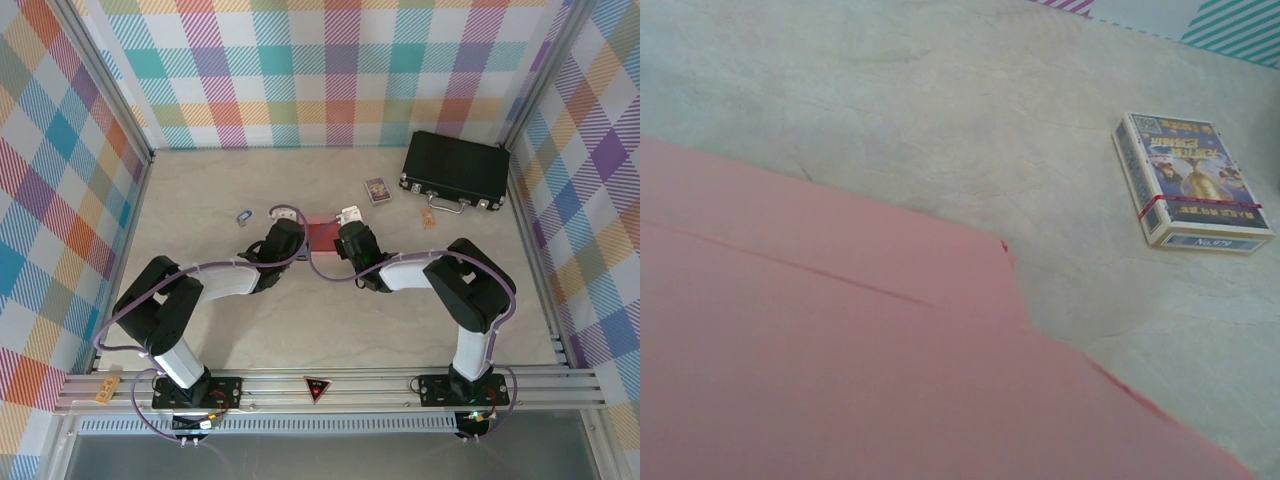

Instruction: Fold the paper box

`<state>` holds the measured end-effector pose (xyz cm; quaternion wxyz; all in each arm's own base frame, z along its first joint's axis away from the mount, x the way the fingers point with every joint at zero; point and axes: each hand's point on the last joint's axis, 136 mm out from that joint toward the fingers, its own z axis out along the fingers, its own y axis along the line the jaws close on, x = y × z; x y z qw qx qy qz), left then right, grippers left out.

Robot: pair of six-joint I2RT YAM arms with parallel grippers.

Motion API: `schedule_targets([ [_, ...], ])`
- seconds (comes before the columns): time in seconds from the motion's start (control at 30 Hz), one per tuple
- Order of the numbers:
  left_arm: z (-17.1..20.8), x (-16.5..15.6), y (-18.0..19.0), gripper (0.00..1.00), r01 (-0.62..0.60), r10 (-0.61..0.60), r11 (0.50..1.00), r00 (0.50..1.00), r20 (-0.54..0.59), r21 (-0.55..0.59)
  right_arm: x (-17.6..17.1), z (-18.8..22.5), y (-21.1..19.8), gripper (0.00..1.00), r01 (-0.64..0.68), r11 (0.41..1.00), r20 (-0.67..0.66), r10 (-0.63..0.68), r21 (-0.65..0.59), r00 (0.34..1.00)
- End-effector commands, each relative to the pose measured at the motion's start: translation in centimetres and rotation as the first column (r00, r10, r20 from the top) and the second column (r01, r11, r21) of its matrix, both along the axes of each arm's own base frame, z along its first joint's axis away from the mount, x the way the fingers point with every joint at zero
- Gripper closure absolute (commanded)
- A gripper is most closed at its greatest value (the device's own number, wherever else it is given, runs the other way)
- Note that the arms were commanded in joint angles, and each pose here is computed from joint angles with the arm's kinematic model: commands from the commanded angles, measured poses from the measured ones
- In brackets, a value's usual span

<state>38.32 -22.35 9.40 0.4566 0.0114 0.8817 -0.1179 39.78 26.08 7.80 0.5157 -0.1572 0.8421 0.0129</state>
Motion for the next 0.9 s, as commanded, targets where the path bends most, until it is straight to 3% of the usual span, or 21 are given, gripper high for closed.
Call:
schedule_targets([
  [0.0, 0.8, -0.6, -0.1, 0.90, -0.007, 0.007, 1.000, 1.000, 0.015, -0.017, -0.7, 1.0, 0.2, 0.80, 0.001, 0.999, 0.004, -0.002, 0.037, 1.000],
  [0.47, 0.6, -1.5, 0.8, 0.82, -0.027, 0.027, 1.000, 1.000, 0.003, -0.008, -2.1, 1.6, -0.8, 0.65, 0.002, 1.000, -0.004, -0.002, 0.018, 1.000],
  [0.7, 1.0, -2.0, 1.0, 0.63, -0.014, 0.014, 1.000, 1.000, 0.008, -0.013, -3.3, 1.5, -0.9, 0.49, -0.031, 0.999, -0.034, 0.032, 0.023, 0.999],
  [0.87, 1.0, -2.8, 1.0, 0.45, 0.021, -0.021, 1.000, 1.000, 0.002, -0.010, -4.9, 1.2, -0.3, 0.45, -0.098, 0.994, -0.095, 0.102, 0.049, 0.990],
])
